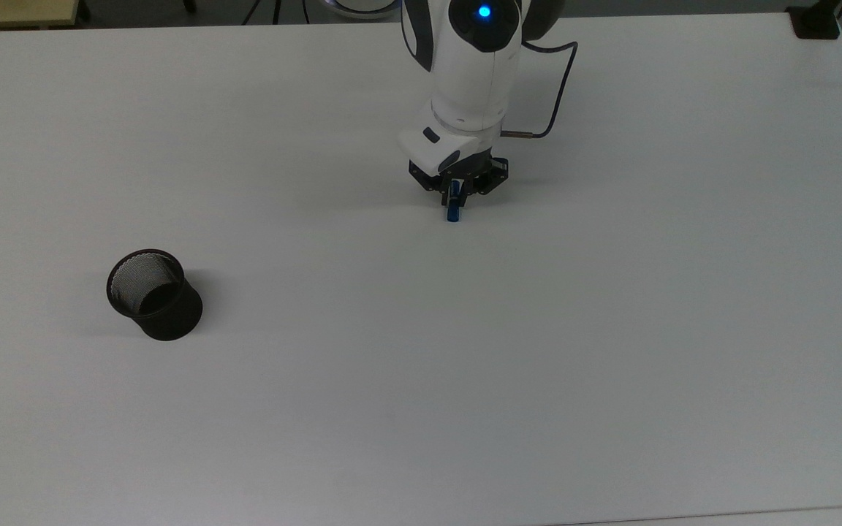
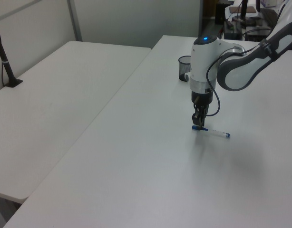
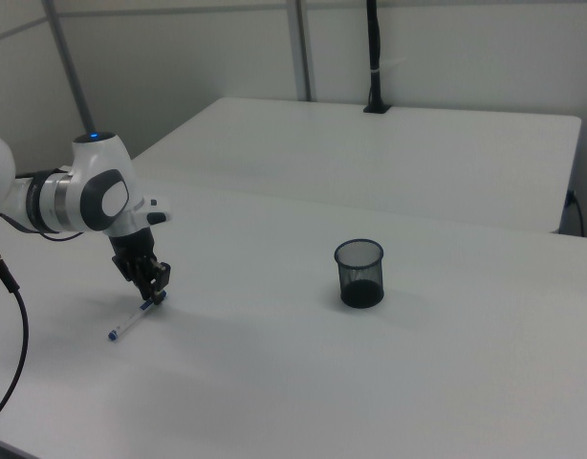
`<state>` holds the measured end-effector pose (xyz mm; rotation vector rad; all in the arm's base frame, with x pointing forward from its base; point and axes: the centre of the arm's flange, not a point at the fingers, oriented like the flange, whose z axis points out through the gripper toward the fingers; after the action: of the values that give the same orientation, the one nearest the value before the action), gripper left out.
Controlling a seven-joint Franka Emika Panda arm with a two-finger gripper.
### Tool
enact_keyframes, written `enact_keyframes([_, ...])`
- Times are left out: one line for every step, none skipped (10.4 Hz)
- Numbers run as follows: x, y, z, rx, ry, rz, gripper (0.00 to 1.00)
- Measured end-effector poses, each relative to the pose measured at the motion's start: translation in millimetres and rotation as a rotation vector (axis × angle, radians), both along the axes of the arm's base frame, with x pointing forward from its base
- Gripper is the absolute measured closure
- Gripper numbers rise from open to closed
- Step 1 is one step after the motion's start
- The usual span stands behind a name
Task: Insert the marker
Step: 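Close the gripper on the marker near its blue cap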
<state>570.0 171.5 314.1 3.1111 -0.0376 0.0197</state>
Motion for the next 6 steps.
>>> enact_keyframes([1.5, -1.4, -1.0, -0.003, -0.001, 0.000, 0.63])
enact_keyframes([3.1, -3.3, -1.1, -0.004, -0.002, -0.003, 0.52])
enact_keyframes([3.9, -4.1, -0.8, -0.005, -0.004, -0.004, 0.53])
enact_keyframes([4.3, -4.0, -0.7, -0.005, -0.004, -0.004, 0.55])
enact_keyframes([4.5, -3.9, -1.2, -0.005, -0.004, -0.004, 0.56])
enact_keyframes([5.7, -3.3, -2.0, -0.003, -0.010, -0.003, 0.60])
